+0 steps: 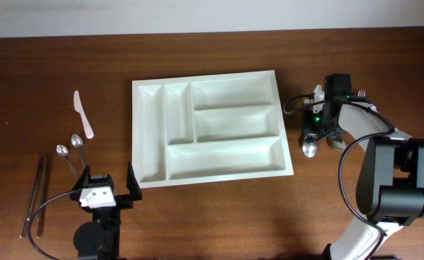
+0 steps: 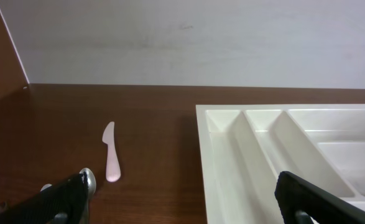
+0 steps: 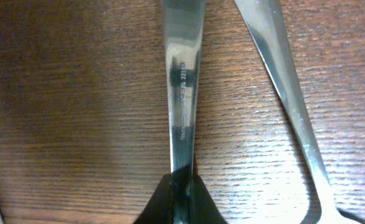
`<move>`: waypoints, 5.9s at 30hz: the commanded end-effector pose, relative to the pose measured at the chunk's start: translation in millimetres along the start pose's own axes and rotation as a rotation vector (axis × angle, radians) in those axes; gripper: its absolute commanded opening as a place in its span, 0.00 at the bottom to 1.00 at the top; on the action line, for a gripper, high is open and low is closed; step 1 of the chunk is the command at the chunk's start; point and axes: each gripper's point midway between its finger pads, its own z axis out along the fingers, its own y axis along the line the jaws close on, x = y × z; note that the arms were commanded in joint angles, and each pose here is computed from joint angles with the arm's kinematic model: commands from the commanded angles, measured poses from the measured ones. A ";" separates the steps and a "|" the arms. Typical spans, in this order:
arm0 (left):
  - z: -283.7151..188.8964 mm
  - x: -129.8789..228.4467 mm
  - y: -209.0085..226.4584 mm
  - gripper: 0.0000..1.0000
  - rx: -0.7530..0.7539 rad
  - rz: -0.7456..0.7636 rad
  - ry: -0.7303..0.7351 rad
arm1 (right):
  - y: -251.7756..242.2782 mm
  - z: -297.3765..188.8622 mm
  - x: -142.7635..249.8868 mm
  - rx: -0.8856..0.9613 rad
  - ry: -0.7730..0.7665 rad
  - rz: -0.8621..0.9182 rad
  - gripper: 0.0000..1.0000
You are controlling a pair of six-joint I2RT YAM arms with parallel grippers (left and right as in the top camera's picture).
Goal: Pack container
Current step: 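Lower the right gripper and grasp the leftmost spoon's handle, then carry the spoon into the tray's middle compartment and release, then return the right gripper to the remaining utensils on the right, then lower the right gripper and grasp the second spoon's handle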
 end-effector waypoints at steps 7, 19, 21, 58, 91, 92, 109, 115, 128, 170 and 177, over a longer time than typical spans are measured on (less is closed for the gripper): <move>-0.1 1.2 -2.8 0.99 0.015 0.012 0.000 | -1.4 8.5 5.6 0.015 0.030 -0.002 0.04; -0.1 1.2 -2.8 0.99 0.015 0.012 0.000 | 0.0 -33.4 -39.7 0.038 -0.033 -0.012 0.04; -0.1 1.2 -2.8 0.99 0.015 0.012 0.000 | 1.5 -44.9 -52.0 0.037 -0.056 -0.014 0.04; -0.1 1.2 -2.8 0.99 0.015 0.012 0.000 | 224.9 -91.3 -29.6 -0.229 -0.178 -1.398 0.04; -0.1 1.2 -2.8 0.99 0.015 0.012 0.000 | 227.8 -51.0 -27.2 -0.276 -0.211 -1.063 0.61; -0.1 1.2 -2.8 0.99 0.015 0.012 0.000 | 230.4 -59.8 -36.5 -0.276 -0.233 -1.015 0.61; -0.1 1.2 -2.8 0.99 0.015 0.012 0.000 | 55.3 -171.5 -132.8 0.125 -0.294 -0.231 0.74; -0.1 1.2 -2.8 0.99 0.015 0.012 0.000 | -14.6 -151.9 -89.9 0.168 -0.077 -0.109 0.75; -0.1 1.2 -2.8 0.99 0.015 0.012 0.000 | -14.8 -91.4 -46.0 0.031 0.064 -0.169 0.64; -0.1 1.2 -2.8 0.99 0.015 0.012 0.000 | -33.8 23.7 -1.9 0.069 0.078 -0.170 0.63; -0.1 1.2 -2.8 0.99 0.015 0.012 0.000 | -46.8 21.3 8.0 0.099 0.115 -0.077 0.63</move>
